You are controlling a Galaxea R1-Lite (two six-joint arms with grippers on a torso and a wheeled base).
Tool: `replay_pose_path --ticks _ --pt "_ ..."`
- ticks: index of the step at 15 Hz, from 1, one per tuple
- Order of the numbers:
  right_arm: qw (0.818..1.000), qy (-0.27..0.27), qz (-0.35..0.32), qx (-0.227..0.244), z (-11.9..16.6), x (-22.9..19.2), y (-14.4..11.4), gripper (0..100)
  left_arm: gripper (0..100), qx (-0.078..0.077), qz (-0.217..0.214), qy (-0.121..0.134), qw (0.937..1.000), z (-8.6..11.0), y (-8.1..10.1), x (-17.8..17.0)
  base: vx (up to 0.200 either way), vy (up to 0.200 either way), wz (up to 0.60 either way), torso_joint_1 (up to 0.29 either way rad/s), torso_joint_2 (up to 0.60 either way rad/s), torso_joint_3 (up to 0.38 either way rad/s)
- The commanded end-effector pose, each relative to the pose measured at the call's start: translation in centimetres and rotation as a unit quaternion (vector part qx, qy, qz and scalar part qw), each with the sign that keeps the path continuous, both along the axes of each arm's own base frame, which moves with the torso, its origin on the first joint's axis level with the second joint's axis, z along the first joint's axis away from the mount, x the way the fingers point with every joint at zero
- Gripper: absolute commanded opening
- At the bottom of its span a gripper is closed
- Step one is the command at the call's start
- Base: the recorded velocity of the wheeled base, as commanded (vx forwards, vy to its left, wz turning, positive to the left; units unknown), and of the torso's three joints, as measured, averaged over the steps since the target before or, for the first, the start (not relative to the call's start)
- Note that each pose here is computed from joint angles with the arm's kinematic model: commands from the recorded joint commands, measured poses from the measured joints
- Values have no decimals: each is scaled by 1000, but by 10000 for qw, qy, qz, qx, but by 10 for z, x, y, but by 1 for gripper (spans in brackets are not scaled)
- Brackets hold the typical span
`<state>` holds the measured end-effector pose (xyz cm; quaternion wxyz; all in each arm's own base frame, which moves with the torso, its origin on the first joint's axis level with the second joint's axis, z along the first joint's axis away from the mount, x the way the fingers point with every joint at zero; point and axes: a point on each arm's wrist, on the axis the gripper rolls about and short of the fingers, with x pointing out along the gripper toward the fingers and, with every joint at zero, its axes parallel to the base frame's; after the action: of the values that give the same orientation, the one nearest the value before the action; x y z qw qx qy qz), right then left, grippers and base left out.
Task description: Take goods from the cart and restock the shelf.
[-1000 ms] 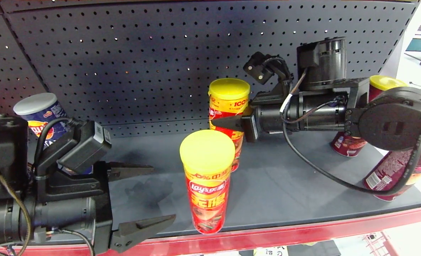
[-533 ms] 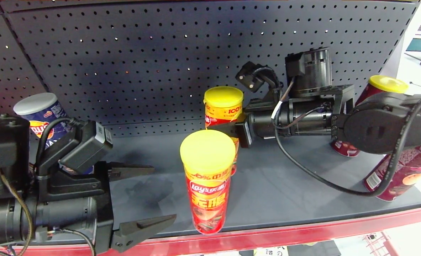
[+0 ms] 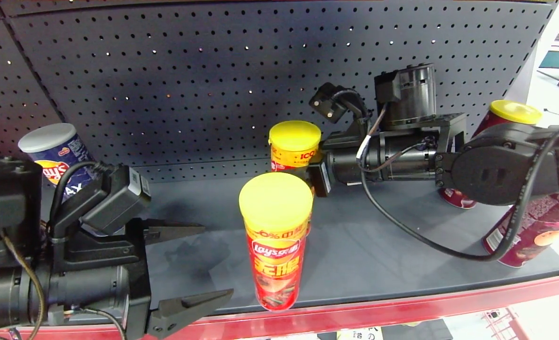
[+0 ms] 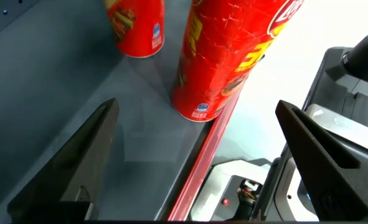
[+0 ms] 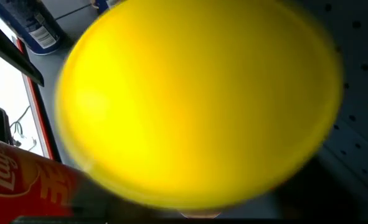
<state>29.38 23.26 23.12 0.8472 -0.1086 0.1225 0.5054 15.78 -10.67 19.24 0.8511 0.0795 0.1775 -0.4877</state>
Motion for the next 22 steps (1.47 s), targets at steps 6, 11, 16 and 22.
replay_pose_path --ticks 6,11,16,22 --pt "9999 62 -120 70 10 -17 -14 100 100 42 36 63 10000 -5 2 -1 0 0 0 0 0 0" --pt "9993 159 -344 -24 10 -57 -46 100 100 119 440 116 9989 -13 18 -6 0 0 0 0 0 0" --pt "9983 211 -526 -144 1 -102 -81 100 100 62 429 -34 9991 -18 33 -34 0 0 0 0 0 0" --pt "9980 -143 -596 117 -20 -201 -155 100 100 59 798 -352 9962 -27 71 -105 0 0 0 0 0 0"
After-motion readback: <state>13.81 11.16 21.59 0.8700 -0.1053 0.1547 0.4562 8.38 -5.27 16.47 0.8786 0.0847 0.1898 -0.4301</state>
